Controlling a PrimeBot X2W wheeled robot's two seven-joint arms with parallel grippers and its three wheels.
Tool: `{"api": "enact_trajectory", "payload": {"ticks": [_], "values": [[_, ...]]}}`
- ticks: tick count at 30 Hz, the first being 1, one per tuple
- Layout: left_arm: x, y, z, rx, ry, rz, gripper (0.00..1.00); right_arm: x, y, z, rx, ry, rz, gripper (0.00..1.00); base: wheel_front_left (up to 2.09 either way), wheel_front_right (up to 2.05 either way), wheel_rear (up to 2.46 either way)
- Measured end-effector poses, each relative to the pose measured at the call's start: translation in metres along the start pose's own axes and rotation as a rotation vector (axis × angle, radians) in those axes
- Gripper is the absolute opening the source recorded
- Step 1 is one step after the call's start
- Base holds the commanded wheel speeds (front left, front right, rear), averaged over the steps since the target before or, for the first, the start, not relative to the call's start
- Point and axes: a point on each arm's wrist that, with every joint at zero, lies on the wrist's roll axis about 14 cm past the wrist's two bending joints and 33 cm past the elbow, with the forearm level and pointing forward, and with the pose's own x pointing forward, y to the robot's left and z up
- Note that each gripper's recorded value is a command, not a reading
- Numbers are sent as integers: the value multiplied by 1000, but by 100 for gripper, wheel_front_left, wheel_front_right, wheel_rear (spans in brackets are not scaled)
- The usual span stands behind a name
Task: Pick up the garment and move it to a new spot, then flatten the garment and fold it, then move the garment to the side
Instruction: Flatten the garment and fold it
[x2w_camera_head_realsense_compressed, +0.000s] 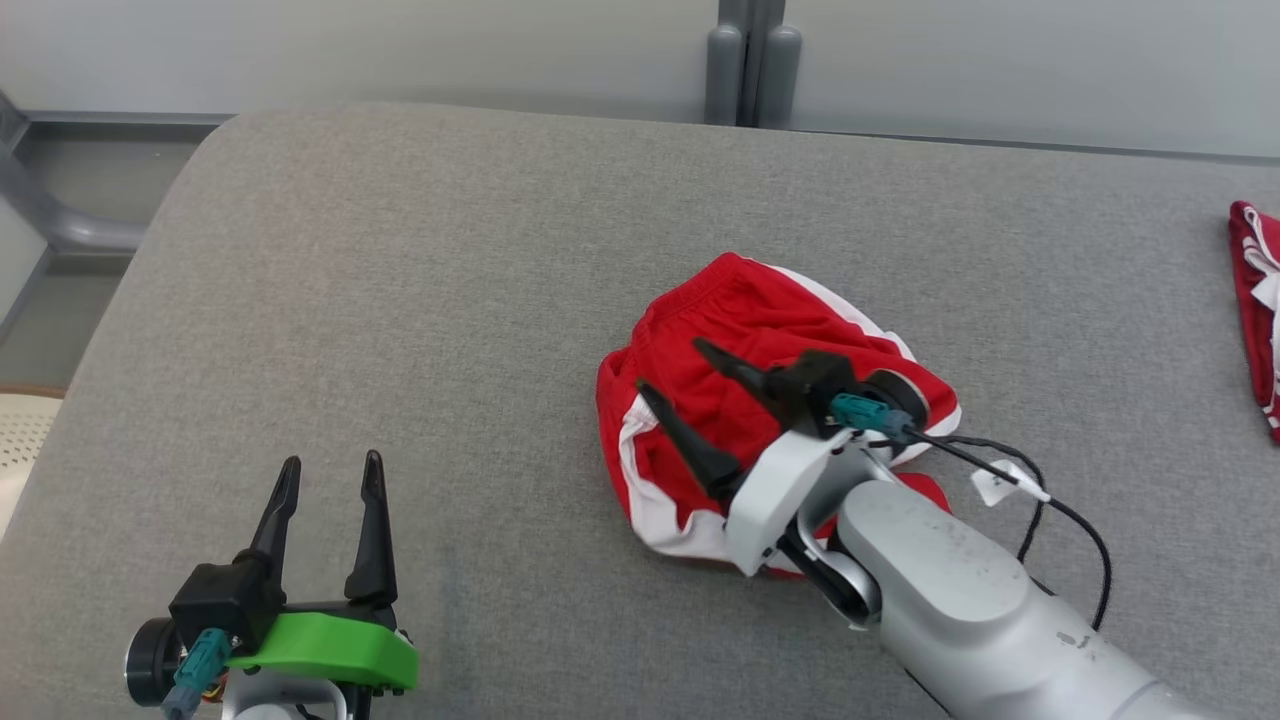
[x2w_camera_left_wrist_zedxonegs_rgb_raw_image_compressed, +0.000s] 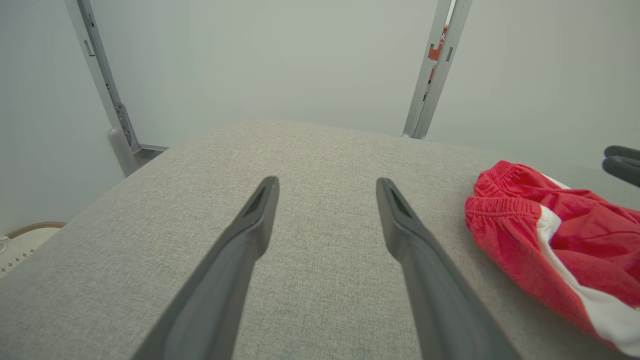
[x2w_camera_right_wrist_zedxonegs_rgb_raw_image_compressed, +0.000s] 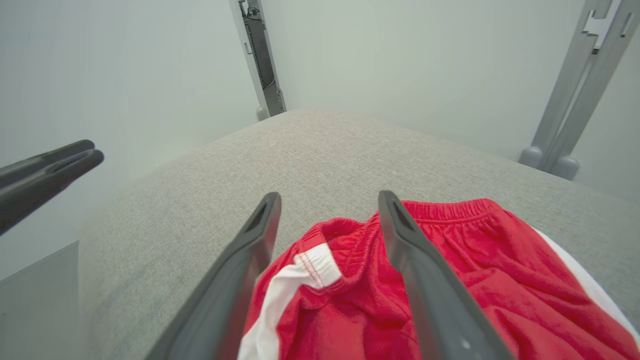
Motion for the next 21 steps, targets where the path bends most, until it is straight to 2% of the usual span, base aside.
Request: {"api": "enact_trajectory", "payload": {"ticks": [2,13,21], "values": [[2,-3,0,4,-1,-9,100,-11,-18,1,-4,-8,-53,100,0,0,0],[9,-21,1,7,-10,-67,100,-64,-66,17,-5,-93,-244,100,0,0,0],[10,-28,2,19,-13,-92,100,-138,-103,16,4,-148,-470,100,0,0,0]]}}
